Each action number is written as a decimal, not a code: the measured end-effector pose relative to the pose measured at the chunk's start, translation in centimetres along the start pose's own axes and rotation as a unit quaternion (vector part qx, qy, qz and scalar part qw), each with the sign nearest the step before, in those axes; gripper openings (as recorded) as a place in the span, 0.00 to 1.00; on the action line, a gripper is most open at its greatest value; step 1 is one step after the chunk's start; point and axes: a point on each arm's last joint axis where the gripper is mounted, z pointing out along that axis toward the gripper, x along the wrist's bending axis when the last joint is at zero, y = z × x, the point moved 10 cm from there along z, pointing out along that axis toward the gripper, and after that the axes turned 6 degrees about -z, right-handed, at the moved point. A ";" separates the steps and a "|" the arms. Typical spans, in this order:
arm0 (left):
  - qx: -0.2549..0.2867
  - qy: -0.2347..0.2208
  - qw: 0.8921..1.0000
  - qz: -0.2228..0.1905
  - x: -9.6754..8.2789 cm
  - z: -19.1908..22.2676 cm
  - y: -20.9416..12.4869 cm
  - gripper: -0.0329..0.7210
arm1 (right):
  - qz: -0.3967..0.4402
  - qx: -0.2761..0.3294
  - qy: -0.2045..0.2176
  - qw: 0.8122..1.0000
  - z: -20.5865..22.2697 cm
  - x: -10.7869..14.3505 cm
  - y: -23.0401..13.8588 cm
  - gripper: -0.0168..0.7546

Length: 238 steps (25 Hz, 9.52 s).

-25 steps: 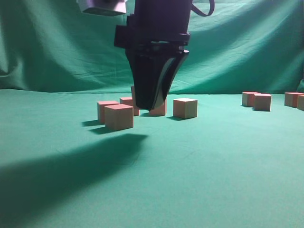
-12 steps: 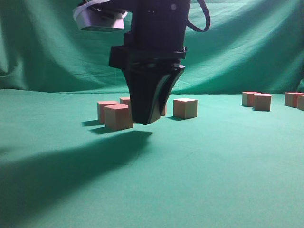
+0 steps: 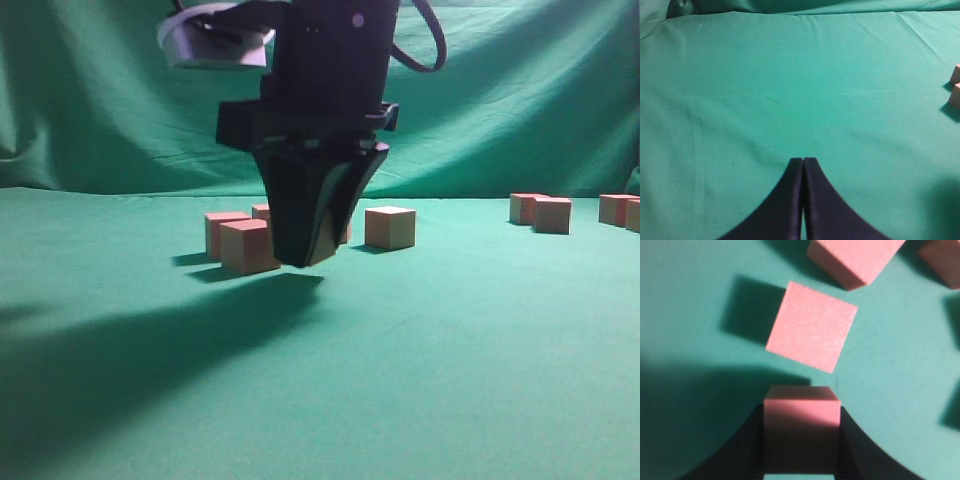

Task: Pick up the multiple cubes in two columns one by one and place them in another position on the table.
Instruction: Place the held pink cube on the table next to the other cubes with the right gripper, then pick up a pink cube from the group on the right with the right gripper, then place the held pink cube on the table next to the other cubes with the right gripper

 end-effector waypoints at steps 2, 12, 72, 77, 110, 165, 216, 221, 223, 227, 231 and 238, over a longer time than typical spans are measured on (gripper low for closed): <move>0.000 0.000 1.000 0.000 0.0 0.0 0.0 0.04 | 0.000 0.006 0.003 1.000 0.5 0.1 -0.2 0.37; 0.000 0.000 1.000 0.000 0.0 0.0 0.0 0.04 | 0.000 0.007 0.004 1.000 0.6 0.1 -0.2 0.37; 0.000 0.000 1.000 0.000 0.0 0.0 0.0 0.04 | 0.483 -0.042 -0.136 0.864 -20.3 -21.8 -15.2 0.74; 0.000 0.000 1.000 0.000 0.0 0.0 0.0 0.04 | 0.479 -0.004 -0.080 0.874 -14.7 -21.9 -14.6 0.74; 0.000 0.000 1.000 0.000 0.0 0.0 0.0 0.04 | 0.477 -0.008 -0.054 0.877 0.9 -25.4 -13.7 0.50; 0.000 0.000 1.000 0.000 0.0 0.0 0.0 0.04 | 0.238 -0.014 -0.065 0.969 -11.6 3.6 -3.5 0.37; 0.000 0.000 1.000 0.000 0.0 0.0 0.0 0.04 | 0.297 0.009 -0.066 0.953 0.0 0.6 -3.9 0.45; 0.000 0.000 1.000 0.000 0.0 0.0 0.0 0.04 | 0.295 0.011 -0.059 0.954 0.0 0.9 -3.9 0.72; 0.000 0.000 1.000 0.000 0.0 0.0 0.0 0.04 | 0.290 0.012 -0.058 0.955 -0.1 0.9 -3.9 0.80; 0.000 0.000 1.000 0.000 0.0 0.0 0.0 0.04 | 0.287 -0.011 -0.066 0.956 -2.7 0.4 -3.5 0.84; 0.000 0.000 1.000 0.000 0.0 0.0 0.0 0.04 | 0.272 -0.068 -0.099 0.955 -8.4 -1.0 -3.1 0.82; 0.000 0.000 1.000 0.000 0.0 0.0 0.0 0.04 | 0.311 -0.163 -0.182 0.918 -21.2 -5.3 -6.5 0.82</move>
